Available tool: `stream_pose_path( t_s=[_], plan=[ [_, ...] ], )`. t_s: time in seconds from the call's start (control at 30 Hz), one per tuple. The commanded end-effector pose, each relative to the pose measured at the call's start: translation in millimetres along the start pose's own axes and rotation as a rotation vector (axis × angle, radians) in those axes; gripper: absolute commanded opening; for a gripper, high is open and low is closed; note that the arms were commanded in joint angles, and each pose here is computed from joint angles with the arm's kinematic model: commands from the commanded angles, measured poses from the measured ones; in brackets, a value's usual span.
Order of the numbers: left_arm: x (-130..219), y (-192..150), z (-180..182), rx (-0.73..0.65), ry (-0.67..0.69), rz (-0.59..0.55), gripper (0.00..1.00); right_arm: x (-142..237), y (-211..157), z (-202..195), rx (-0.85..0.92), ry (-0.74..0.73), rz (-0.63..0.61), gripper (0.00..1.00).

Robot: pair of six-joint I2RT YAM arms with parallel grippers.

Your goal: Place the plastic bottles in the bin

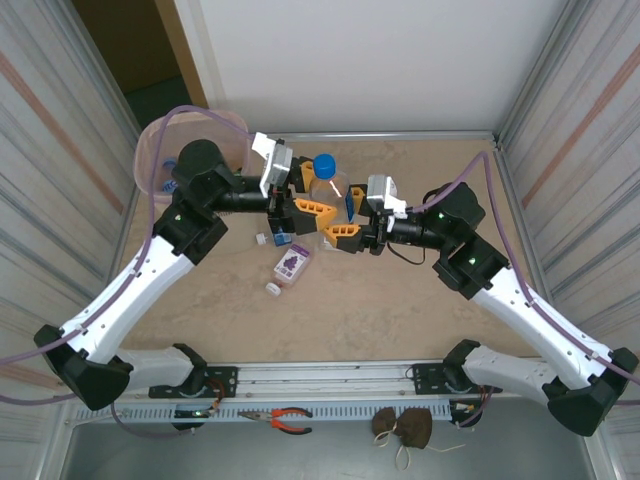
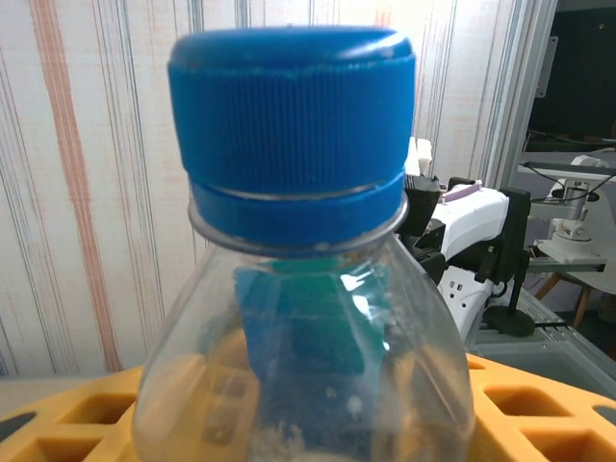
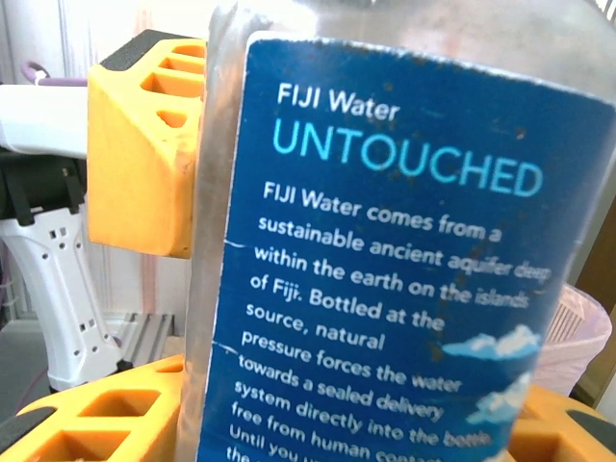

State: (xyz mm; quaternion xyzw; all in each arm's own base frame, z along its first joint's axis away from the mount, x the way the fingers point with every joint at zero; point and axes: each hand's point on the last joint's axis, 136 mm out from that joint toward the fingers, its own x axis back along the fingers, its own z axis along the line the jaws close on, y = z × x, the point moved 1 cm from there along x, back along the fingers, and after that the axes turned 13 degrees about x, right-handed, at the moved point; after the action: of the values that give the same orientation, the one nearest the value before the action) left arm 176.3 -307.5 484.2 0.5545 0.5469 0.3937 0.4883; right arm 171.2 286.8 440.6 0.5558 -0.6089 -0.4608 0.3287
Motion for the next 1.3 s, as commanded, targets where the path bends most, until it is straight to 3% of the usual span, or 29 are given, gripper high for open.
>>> stream_pose_path(
  t_s=[0.0, 0.2, 0.33, 0.57, 0.8, 1.0, 1.27],
  plan=[
    [1, 16, -14, -0.076, -0.032, -0.027, 0.55, 3, 21, -5, 0.02, -0.034, -0.042, 0.5],
    [2, 20, -13, -0.094, 0.002, -0.022, 0.5, 10, 19, -7, 0.018, -0.075, -0.02, 0.55],
    [8, 24, -5, -0.091, 0.057, -0.022, 0.5, 16, 16, -8, 0.012, -0.108, 0.003, 0.67],
    [41, 38, 33, -0.056, 0.321, -0.037, 0.49, 33, 10, -10, 0.002, -0.19, 0.058, 0.76],
    [103, 46, 90, 0.023, 0.723, -0.006, 0.5, 46, 5, -13, 0.004, -0.256, 0.101, 0.77],
    [176, 42, 141, 0.205, 1.033, -0.015, 0.49, 49, 1, -16, 0.001, -0.279, 0.126, 0.77],
    [253, 12, 192, 0.452, 1.246, 0.021, 0.48, 50, 0, -17, -0.002, -0.282, 0.136, 0.77]
  ],
)
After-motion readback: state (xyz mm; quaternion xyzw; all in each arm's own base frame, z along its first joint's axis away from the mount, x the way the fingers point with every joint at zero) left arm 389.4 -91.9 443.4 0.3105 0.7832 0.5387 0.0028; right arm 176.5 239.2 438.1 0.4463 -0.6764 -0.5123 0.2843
